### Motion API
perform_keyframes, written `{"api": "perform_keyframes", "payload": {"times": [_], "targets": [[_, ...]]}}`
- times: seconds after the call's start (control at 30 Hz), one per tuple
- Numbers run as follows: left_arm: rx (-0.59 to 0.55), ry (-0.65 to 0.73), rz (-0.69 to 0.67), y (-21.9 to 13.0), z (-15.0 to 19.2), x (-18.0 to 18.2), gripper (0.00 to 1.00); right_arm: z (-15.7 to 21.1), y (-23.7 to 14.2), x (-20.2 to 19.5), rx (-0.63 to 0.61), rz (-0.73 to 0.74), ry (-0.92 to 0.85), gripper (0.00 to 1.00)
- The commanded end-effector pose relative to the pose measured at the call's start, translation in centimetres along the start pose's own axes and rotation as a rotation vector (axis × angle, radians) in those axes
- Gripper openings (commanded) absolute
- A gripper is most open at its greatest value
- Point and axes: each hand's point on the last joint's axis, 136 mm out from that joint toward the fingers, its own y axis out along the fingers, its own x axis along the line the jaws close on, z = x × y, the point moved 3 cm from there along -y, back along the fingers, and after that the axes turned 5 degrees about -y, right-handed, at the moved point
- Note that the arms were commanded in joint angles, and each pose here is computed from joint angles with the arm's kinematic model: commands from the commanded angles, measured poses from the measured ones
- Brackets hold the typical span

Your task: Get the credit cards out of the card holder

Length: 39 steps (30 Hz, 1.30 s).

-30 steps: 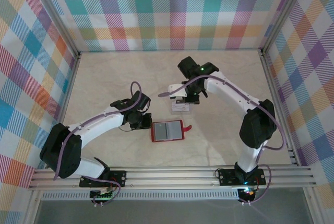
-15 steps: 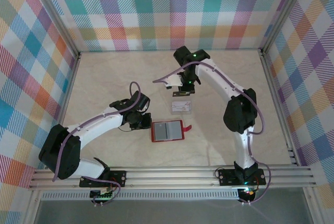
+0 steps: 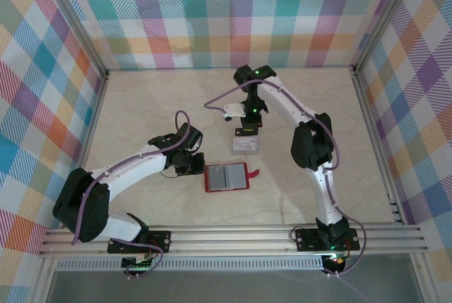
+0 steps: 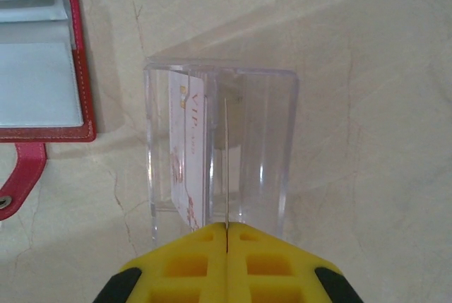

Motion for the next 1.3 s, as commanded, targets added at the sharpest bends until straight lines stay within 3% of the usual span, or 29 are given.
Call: {"api": "perform_keyframes", "payload": {"times": [0.0,0.13,0.3,0.53,0.83,1.27], "targets": [[0.014,-0.022,-0.02,0.4,0.0,0.5,0.14,-0.6,0.1,0.8,-0.06,-0.068,-0.018,0.03],[0.013,-0.023,-0.018,0.4,-0.1,0.4,0.14,-0.6,1.1,0.7,-0.059,-0.089,-0.009,0.04],[0.014,-0.02,-0.022,0.3,-0.1,0.5,0.14,-0.6,1.9,0.3,-0.055,-0.088,0.012,0.13],[0.013,-0.014,-0.025,0.2,-0.2,0.4,0.14,-0.5,1.2,-1.1,-0.036,-0.004,0.011,0.23],[0.017,-0.015,-0.02,0.4,-0.3,0.2,0.14,-0.1,-0.9,-2.6,0.005,0.129,0.022,0.27],[0.018,-0.014,-0.016,0.5,-0.1,0.4,0.15,-0.7,-2.7,-2.8,-0.034,0.265,0.066,0.32]]}}
